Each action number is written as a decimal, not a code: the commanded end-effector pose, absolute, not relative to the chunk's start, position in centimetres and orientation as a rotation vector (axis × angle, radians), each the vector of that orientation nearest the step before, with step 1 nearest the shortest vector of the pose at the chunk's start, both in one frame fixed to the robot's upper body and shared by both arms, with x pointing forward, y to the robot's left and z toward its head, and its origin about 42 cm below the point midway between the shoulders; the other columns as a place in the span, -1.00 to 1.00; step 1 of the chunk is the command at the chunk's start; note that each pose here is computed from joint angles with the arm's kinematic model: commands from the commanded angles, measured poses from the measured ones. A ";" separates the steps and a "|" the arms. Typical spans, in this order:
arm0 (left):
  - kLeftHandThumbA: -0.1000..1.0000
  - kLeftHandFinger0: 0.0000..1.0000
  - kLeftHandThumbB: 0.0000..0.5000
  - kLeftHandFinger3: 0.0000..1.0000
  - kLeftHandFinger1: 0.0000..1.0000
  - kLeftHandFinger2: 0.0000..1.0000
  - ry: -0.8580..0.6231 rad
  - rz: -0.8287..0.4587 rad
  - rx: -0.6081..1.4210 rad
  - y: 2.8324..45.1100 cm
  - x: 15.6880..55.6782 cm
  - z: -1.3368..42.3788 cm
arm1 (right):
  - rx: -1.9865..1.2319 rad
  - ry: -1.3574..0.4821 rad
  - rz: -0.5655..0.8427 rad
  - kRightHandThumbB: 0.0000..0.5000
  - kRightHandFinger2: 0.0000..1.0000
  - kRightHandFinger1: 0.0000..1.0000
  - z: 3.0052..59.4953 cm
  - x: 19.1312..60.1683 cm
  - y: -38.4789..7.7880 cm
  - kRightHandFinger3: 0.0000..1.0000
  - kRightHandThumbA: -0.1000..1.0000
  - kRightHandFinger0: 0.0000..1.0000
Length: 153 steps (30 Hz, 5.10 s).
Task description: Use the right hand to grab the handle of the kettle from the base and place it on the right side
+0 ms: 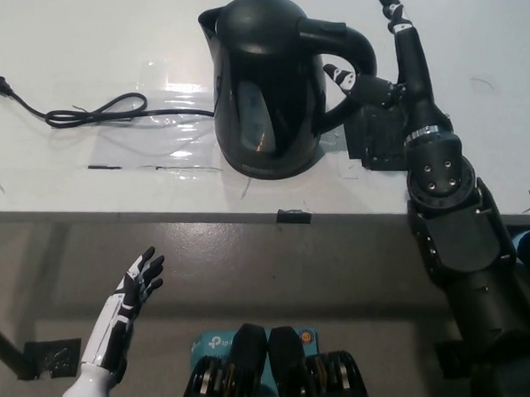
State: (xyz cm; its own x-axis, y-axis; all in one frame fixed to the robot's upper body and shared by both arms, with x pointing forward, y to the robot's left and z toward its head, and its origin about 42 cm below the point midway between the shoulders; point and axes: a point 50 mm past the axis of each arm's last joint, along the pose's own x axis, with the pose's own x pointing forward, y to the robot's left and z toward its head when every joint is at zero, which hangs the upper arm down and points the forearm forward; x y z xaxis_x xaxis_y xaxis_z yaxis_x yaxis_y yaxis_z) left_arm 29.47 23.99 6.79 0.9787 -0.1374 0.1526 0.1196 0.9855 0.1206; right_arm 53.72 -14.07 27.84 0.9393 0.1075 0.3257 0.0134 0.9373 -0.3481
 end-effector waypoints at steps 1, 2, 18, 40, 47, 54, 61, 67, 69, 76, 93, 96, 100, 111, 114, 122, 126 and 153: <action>1.00 1.00 1.00 1.00 1.00 1.00 -0.229 -0.147 0.133 24.3 30.0 8.2 | -0.357 -0.468 0.038 0.21 1.00 1.00 31.8 54.9 -13.1 1.00 0.57 1.00; 1.00 1.00 1.00 1.00 1.00 1.00 -0.228 -0.148 0.132 24.3 30.0 8.2 | -0.354 -0.464 0.029 0.20 1.00 1.00 31.7 55.1 -13.0 1.00 0.43 1.00; 1.00 1.00 1.00 1.00 1.00 1.00 -0.235 -0.152 0.130 24.3 30.3 8.4 | -0.598 -0.588 -0.181 -0.42 0.48 -0.26 33.2 55.8 -10.8 0.73 -1.00 -1.00; 1.00 1.00 1.00 1.00 1.00 1.00 -0.233 -0.158 0.126 24.3 30.5 8.4 | -0.171 -0.718 -0.371 -0.88 -0.12 -0.93 37.8 55.4 -12.2 -0.02 -1.00 -1.00; 1.00 1.00 1.00 1.00 1.00 1.00 -0.227 -0.155 0.132 24.6 30.4 8.6 | -0.131 -0.806 -0.472 -0.98 0.10 -0.80 39.8 55.0 -15.9 0.27 -1.00 -1.00; 1.00 1.00 1.00 1.00 1.00 1.00 -0.233 -0.157 0.134 24.6 30.4 8.7 | -0.168 -0.769 -0.527 -0.81 -0.22 -0.91 38.6 55.4 -19.7 -0.11 -1.00 -1.00; 1.00 1.00 1.00 1.00 1.00 1.00 -0.230 -0.152 0.141 24.7 30.3 8.4 | -0.214 -0.739 -0.546 -0.84 -0.07 -0.96 36.6 55.7 -22.3 -0.18 -1.00 -1.00; 1.00 1.00 1.00 1.00 1.00 1.00 -0.226 -0.150 0.141 24.7 30.3 8.4 | -0.246 -0.692 -0.562 -0.66 0.05 -0.89 34.2 55.6 -23.5 0.06 -1.00 -1.00; 1.00 1.00 1.00 1.00 1.00 1.00 -0.229 -0.153 0.141 24.7 30.4 8.4 | -0.260 -0.681 -0.558 -0.66 -0.03 -0.94 33.6 55.6 -23.6 0.06 -1.00 -1.00; 1.00 1.00 1.00 1.00 1.00 1.00 -0.228 -0.151 0.132 24.7 30.3 8.5 | -0.310 -0.609 -0.546 -0.68 -0.24 -1.00 30.4 55.3 -23.2 -0.17 -1.00 -1.00; 1.00 1.00 1.00 1.00 1.00 1.00 -0.228 -0.137 0.124 25.0 30.2 8.4 | -0.379 -0.253 -0.062 1.00 1.00 1.00 24.2 54.6 -25.9 1.00 0.46 1.00; 1.00 1.00 1.00 1.00 1.00 1.00 -0.220 -0.132 0.118 25.1 30.1 8.3 | -0.394 -0.250 -0.021 1.00 1.00 1.00 24.5 54.0 -26.8 1.00 0.49 1.00; 1.00 1.00 1.00 1.00 1.00 1.00 -0.218 -0.132 0.121 25.0 30.0 8.3 | -0.379 -0.243 0.025 1.00 1.00 1.00 25.0 53.0 -27.8 1.00 0.49 1.00; 1.00 1.00 1.00 1.00 1.00 1.00 -0.226 -0.129 0.119 25.2 30.2 8.4 | -0.086 -0.492 0.040 0.92 1.00 1.00 26.7 47.5 -28.4 1.00 1.00 1.00; 1.00 1.00 1.00 1.00 1.00 1.00 -0.222 -0.128 0.117 25.1 30.2 8.3 | -0.030 -0.602 -0.011 1.00 1.00 1.00 27.8 45.6 -28.4 1.00 1.00 1.00; 1.00 1.00 1.00 1.00 1.00 1.00 -0.227 -0.130 0.123 25.2 30.3 8.5 | 0.011 -0.825 -0.194 0.93 1.00 1.00 28.3 38.8 -28.5 1.00 1.00 1.00; 1.00 1.00 1.00 1.00 1.00 1.00 -0.227 -0.128 0.122 25.2 30.4 8.4 | -0.044 -0.873 -0.222 0.85 1.00 1.00 27.9 35.0 -26.5 1.00 1.00 1.00; 1.00 1.00 1.00 1.00 1.00 1.00 -0.205 -0.130 0.128 25.2 29.8 7.8 | -0.171 -0.365 0.160 0.41 1.00 1.00 10.2 31.4 -21.3 1.00 1.00 1.00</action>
